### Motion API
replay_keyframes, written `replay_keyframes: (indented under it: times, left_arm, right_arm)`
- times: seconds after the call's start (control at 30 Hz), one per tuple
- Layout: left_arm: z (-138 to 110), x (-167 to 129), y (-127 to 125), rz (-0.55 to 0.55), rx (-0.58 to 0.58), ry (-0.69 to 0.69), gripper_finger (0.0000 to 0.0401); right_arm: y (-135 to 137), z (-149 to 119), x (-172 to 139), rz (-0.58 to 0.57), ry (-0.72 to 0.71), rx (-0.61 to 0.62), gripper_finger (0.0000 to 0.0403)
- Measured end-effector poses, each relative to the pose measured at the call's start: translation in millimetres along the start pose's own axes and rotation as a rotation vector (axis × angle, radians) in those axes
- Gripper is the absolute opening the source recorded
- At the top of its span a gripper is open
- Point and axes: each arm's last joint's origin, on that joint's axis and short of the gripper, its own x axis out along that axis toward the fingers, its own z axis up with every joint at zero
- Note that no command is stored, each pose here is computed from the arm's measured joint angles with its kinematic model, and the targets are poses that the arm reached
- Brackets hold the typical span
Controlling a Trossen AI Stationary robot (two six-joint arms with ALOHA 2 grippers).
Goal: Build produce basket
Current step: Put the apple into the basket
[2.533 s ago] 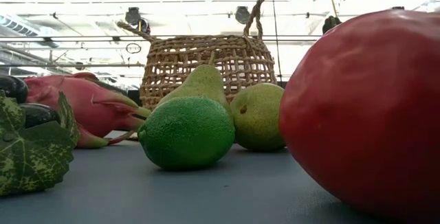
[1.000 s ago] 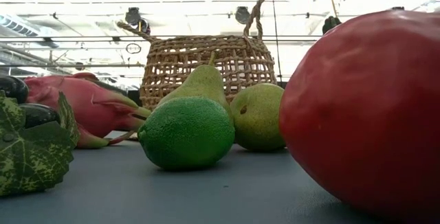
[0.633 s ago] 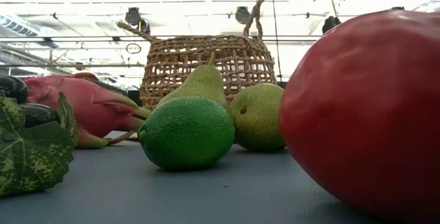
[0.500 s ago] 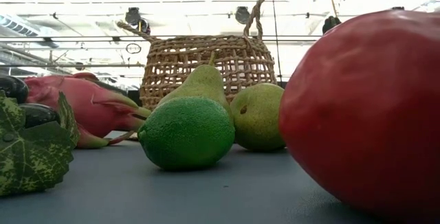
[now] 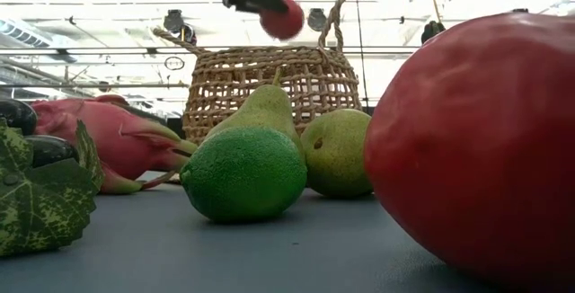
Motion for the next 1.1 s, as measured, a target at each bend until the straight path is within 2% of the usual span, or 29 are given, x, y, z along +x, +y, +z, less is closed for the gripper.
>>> replay_keyframes:
  times: [0.23,0.33,0.73,1.1]
  left_arm:
    - [-22.3,32.9,-12.0,-0.023,0.016,0.095,0.0367]
    - [-31.3,42.0,-10.6,0.001,0.008,0.141,0.0367]
    - [-48.3,49.2,6.5,0.045,-0.093,0.232,0.0367]
    - [-71.5,75.0,-1.5,0.029,-0.1,0.301,0.0367]
  right_arm:
    - [0.2,-0.9,0.0,0.003,0.009,-0.003,0.0187]
    - [0.2,-1.1,0.0,0.003,0.011,-0.004,0.0187]
    - [0.3,-1.2,0.0,0.004,0.012,-0.022,0.0187]
    - [0.4,-1.2,0.1,0.004,0.012,-0.023,0.0187]
